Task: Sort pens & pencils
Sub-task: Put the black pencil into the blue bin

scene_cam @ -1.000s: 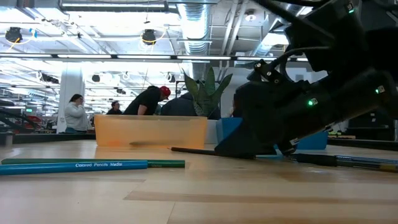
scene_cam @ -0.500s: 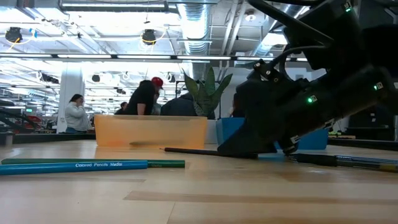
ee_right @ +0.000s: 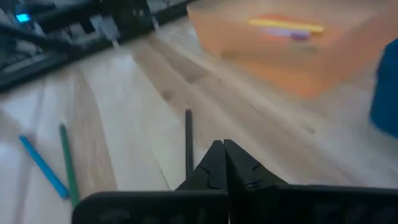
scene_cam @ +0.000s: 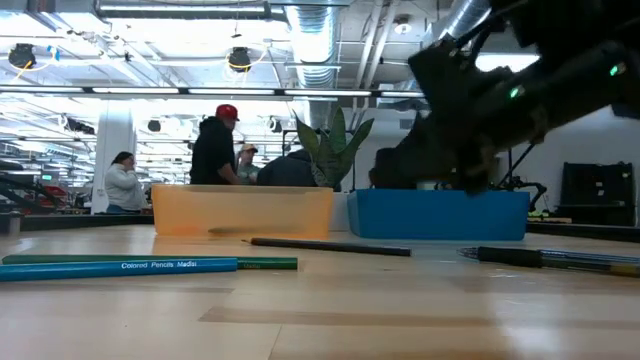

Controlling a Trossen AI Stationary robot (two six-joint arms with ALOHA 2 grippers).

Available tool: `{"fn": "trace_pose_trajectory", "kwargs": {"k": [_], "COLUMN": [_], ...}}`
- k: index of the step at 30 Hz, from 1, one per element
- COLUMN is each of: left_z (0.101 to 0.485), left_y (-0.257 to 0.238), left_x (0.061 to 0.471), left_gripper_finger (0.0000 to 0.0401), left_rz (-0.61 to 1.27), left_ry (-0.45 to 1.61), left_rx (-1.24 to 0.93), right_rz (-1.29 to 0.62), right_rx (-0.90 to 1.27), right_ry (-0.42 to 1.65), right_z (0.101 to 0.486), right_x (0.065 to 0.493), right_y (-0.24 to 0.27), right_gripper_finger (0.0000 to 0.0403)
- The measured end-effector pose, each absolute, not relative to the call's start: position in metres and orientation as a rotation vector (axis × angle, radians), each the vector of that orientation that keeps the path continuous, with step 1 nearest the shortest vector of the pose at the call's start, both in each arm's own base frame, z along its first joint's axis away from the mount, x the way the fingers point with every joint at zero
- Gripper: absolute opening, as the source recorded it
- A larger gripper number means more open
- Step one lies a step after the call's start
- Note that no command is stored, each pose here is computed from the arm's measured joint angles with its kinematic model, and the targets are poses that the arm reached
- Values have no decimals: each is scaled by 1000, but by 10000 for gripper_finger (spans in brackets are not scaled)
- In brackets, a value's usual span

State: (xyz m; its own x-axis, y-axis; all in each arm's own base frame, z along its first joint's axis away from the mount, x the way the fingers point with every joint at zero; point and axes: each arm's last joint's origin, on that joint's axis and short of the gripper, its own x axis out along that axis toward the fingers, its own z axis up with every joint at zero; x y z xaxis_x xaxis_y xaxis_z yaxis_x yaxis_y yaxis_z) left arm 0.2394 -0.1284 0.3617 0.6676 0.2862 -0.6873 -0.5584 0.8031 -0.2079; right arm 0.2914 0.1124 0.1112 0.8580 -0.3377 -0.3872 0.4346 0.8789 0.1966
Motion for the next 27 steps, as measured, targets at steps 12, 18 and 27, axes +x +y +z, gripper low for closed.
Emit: {"fn": "trace_pose_trajectory", "kwargs": {"k": [12,18,27], "left_z": [363,363,362], "left_y": [-128,-128,-128], "left_x": [240,240,240], "left_gripper_finger": [167,167,167], "left_rz": [514,514,516], "left_ry": [658,657,663], "left_rx": [-434,-432,-428], "right_rz": [-345,-327,-298], "right_rx": [270,268,262], "right_ry": [265,206,194], "right_z": [101,70,55], "right_x": [277,288,337], "right_y": [136,138,156], "right_gripper_finger": [75,127,163]}}
